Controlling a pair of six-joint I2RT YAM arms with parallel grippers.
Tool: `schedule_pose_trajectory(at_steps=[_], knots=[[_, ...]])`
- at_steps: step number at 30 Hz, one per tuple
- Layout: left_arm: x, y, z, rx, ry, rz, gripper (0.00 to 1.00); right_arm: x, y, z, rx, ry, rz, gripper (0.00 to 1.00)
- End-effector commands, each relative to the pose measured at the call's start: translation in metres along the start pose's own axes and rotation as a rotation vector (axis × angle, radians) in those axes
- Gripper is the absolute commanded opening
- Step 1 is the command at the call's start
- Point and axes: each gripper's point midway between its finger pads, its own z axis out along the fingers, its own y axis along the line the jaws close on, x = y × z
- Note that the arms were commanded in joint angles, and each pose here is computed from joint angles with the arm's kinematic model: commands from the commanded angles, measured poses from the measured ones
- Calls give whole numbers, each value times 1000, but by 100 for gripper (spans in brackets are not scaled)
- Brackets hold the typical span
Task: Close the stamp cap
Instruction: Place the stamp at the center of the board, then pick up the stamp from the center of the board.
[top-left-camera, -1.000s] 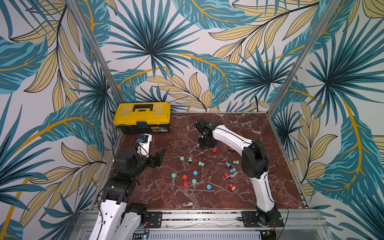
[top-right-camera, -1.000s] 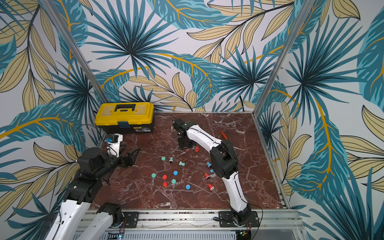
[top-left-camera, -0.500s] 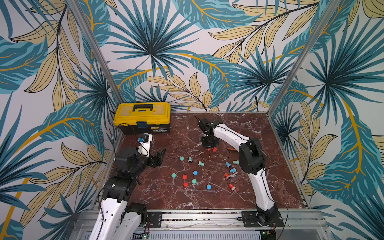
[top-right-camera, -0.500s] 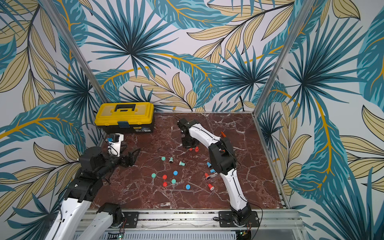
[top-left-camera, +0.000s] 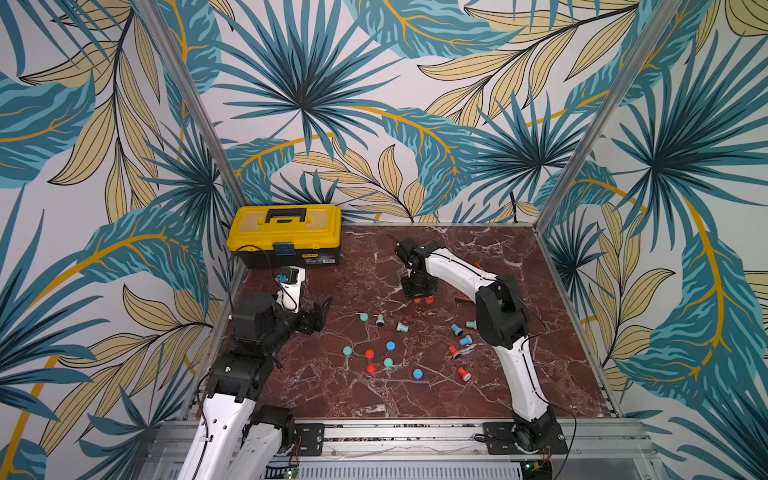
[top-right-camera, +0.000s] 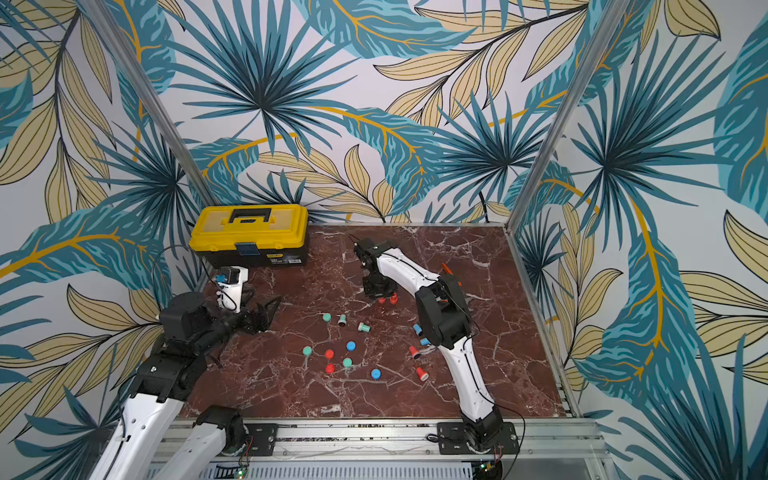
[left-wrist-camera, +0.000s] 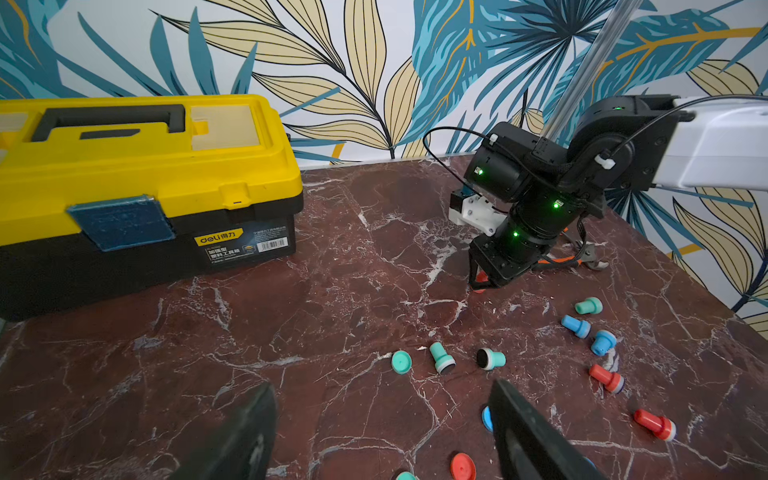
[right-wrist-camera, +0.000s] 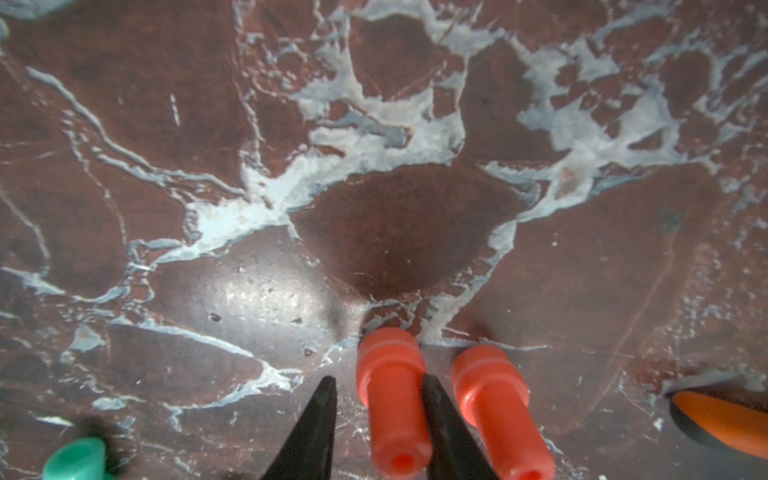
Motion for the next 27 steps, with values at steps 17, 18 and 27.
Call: schedule_pose_trajectory(at_steps=[17, 18, 27], knots=[[-2, 2, -2, -4, -14, -4, 82, 58, -36, -83, 6, -36, 10, 39], [-2, 2, -2, -6, -14, -4, 82, 66, -39, -83, 8, -27, 11, 39], [-2, 3, -3, -15, -18, -3, 82, 142, -56, -55, 7, 92, 23, 38]])
